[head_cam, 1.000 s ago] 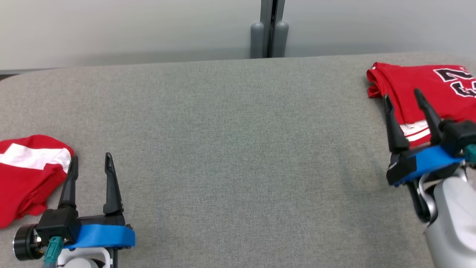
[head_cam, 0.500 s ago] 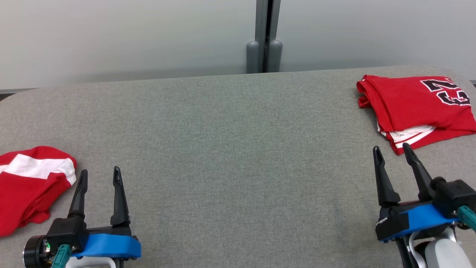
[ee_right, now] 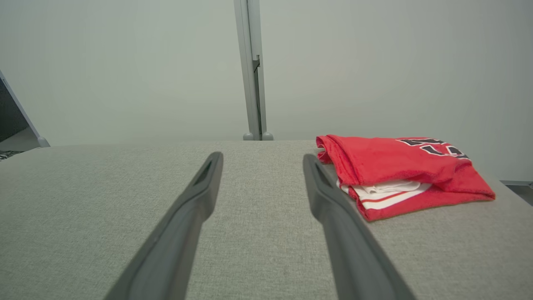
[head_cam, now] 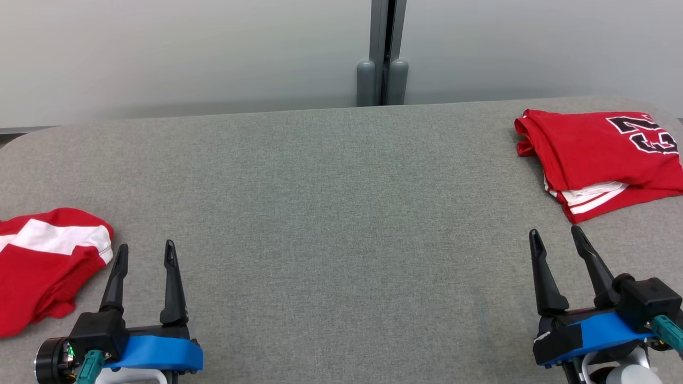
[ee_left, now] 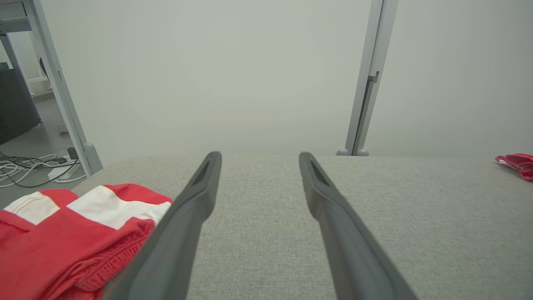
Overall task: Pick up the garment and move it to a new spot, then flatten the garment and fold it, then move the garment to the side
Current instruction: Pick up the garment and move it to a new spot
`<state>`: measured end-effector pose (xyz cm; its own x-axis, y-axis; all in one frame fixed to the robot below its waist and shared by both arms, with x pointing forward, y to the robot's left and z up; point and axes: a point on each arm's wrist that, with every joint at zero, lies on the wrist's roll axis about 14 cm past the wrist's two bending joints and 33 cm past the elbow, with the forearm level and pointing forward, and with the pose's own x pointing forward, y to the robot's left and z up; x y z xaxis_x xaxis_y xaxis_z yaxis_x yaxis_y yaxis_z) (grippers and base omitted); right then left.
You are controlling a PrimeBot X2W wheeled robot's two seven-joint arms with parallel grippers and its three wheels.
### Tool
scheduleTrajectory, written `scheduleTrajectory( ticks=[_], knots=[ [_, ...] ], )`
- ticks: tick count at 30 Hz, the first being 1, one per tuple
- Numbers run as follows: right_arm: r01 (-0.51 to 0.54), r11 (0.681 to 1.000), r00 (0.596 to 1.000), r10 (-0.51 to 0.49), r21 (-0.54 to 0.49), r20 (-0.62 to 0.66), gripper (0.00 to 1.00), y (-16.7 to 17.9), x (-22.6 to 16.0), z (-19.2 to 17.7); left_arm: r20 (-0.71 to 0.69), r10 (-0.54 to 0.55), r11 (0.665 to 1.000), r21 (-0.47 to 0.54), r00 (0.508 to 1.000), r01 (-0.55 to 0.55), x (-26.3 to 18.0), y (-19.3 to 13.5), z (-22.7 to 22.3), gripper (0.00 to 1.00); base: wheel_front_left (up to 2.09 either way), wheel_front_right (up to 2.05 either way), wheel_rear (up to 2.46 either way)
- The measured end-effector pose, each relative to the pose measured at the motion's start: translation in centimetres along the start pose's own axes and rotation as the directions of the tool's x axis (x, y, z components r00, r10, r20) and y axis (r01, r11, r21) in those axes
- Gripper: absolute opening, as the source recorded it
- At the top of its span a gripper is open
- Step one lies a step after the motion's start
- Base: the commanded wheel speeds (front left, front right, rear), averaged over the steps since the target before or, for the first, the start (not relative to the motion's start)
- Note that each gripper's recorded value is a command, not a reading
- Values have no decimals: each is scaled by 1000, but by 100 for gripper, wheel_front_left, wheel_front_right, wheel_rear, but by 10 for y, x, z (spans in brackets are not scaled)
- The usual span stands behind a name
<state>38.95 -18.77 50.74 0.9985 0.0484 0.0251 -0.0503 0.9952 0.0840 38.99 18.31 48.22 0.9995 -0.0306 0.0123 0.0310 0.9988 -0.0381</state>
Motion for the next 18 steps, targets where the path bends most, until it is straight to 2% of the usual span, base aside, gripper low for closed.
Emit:
scheduleTrajectory(
  ticks=[9, 18],
  knots=[
    [-29, 1000, 1000, 29, 1, -4, 100, 11, 5, -3, 7, 32, 999, 9, 999, -33, -6, 12, 3, 100, 0, 0, 0],
    [-137, 991, 991, 137, 12, -8, 100, 49, 18, -6, 24, 131, 991, 26, 991, -131, -25, 45, 11, 100, 0, 0, 0]
  ],
)
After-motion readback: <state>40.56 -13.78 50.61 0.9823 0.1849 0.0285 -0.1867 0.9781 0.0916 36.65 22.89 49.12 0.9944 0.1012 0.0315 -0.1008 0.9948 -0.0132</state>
